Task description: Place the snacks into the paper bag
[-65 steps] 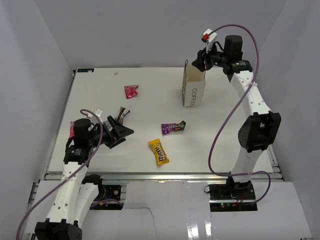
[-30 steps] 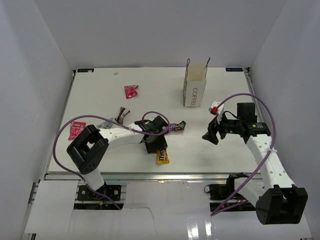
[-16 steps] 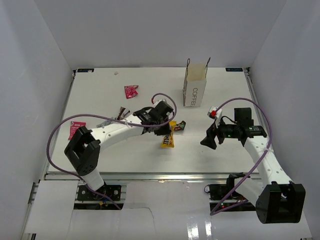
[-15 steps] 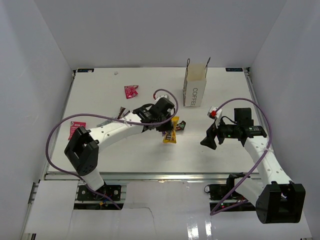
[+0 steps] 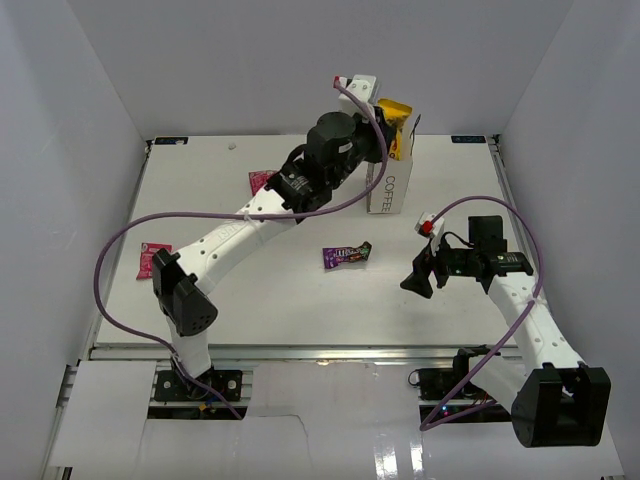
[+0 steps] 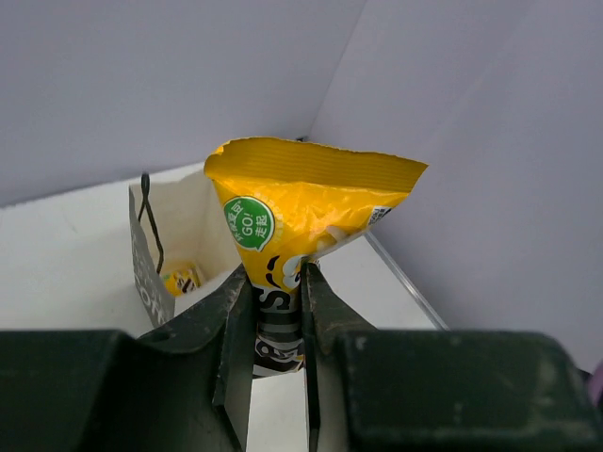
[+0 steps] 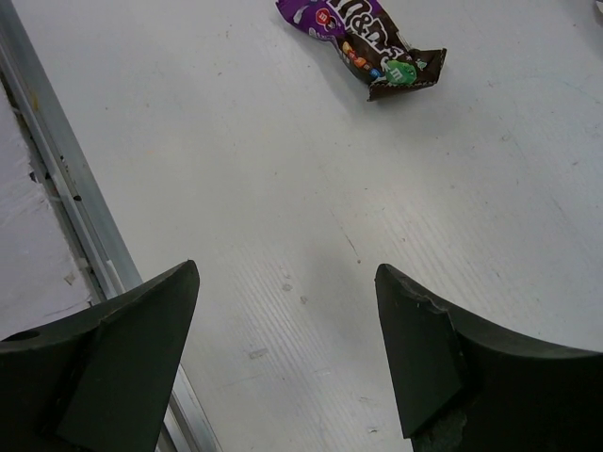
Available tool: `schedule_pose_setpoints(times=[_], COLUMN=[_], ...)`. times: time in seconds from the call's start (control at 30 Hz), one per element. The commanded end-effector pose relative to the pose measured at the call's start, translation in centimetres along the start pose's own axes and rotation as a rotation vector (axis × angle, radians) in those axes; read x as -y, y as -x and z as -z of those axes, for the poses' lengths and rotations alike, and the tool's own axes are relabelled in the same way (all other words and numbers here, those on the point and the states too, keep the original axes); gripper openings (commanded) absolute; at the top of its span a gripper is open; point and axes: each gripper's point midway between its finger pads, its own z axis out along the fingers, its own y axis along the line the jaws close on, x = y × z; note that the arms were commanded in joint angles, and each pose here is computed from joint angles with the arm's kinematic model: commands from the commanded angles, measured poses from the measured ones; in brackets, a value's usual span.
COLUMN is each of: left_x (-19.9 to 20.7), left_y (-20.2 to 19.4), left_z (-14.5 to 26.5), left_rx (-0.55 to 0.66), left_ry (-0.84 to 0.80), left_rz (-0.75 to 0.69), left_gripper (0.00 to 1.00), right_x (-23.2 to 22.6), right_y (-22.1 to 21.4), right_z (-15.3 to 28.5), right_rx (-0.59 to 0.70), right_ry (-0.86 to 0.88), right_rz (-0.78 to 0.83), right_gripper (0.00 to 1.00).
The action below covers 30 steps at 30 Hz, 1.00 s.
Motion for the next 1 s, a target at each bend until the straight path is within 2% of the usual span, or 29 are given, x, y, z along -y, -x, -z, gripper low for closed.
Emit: schedule_pose_setpoints(times=[0.0, 0.03, 0.1, 0.13, 0.33, 0.7, 0.97], left_x=[-0.4, -0.1, -1.2, -0.8, -0.6, -4.1, -4.8], left_y=[2.2, 3.9, 3.0, 4.9, 4.8, 1.6, -1.0], left_z=[-2.5, -2.7, -4.4, -4.7, -8.8, -10.7, -11.7], left_rx=[0.202, 0.287, 0.305, 0.348, 0.412, 0.354, 0.308], left_ry=[0.010, 0.000, 0.045, 0.046, 0.055, 0.133, 0.116], left_rz=[-0.136, -0.134, -0.183, -0.184, -0.223, -0.227, -0.197], left_gripper=[0.22, 0.22, 0.23, 0.23, 0.22, 0.23, 0.37], right_x=[0.0, 0.0, -0.1, 0.0, 0.0, 0.0, 0.0], right_y=[0.8, 0.7, 0.8, 0.8, 0.9, 1.0, 1.0], right_z=[0.1, 0.1, 0.2, 0.2, 0.2, 0.3, 0.3], right_rx=[0.037, 0.038, 0.041, 0.043, 0.049, 0.054, 0.054], right_ry=[-0.004, -0.006, -0.007, -0.010, -0.018, -0.024, -0.023], right_rz=[0.018, 0.018, 0.022, 0.024, 0.029, 0.035, 0.038], right_gripper=[0.81, 0.81, 0.81, 0.81, 0.81, 0.81, 0.81])
